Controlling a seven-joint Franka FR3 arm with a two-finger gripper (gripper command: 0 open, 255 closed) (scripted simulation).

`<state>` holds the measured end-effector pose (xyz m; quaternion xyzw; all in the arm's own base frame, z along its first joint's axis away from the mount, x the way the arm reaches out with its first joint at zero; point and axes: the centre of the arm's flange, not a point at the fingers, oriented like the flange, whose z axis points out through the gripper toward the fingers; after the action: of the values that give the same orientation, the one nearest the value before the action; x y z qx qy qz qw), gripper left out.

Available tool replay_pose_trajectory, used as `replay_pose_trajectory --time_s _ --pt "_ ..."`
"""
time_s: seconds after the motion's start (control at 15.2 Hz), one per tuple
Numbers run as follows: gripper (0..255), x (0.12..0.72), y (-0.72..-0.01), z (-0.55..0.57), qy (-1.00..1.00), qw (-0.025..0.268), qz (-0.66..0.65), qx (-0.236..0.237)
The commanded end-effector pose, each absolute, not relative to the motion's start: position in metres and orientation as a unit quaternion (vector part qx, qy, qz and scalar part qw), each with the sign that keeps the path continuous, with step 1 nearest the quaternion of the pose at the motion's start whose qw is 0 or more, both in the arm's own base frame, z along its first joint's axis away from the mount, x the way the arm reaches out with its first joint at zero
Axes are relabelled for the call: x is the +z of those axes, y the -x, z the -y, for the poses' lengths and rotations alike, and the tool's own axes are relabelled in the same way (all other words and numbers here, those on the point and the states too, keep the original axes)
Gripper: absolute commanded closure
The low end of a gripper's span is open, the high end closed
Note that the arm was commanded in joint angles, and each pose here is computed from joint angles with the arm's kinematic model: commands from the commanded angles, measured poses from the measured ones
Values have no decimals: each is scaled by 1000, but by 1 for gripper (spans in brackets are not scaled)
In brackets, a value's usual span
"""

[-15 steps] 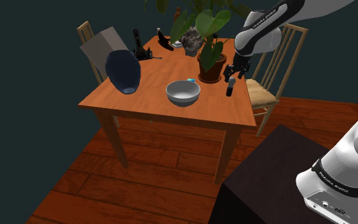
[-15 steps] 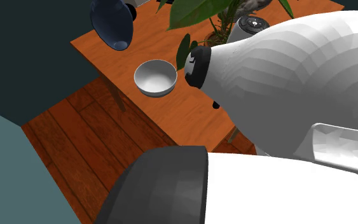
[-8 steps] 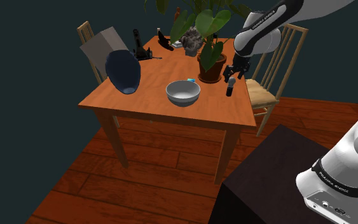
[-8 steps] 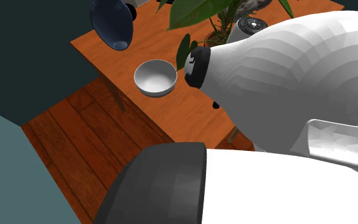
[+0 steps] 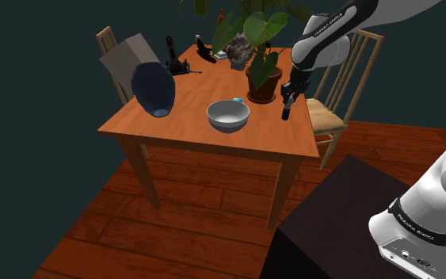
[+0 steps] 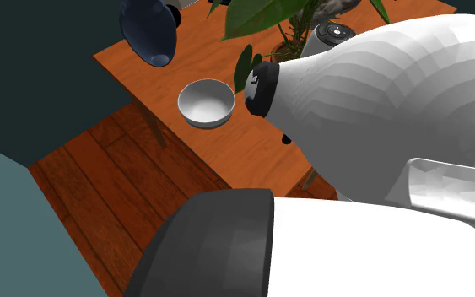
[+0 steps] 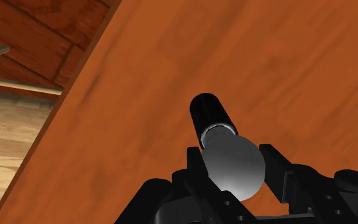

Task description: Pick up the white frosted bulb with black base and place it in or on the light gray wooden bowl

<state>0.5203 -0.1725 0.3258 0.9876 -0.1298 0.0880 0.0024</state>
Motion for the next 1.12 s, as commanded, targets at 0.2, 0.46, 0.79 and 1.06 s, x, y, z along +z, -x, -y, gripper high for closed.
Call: replay_pose_trajectory --time_s 0.2,0.46,0.79,1.06 --pt "255 336 -520 172 -988 2 130 88" --pt "255 357 -520 172 -988 2 130 88" --pt "255 384 -520 172 -988 2 130 88" --pt "255 405 -520 172 -988 2 130 88"
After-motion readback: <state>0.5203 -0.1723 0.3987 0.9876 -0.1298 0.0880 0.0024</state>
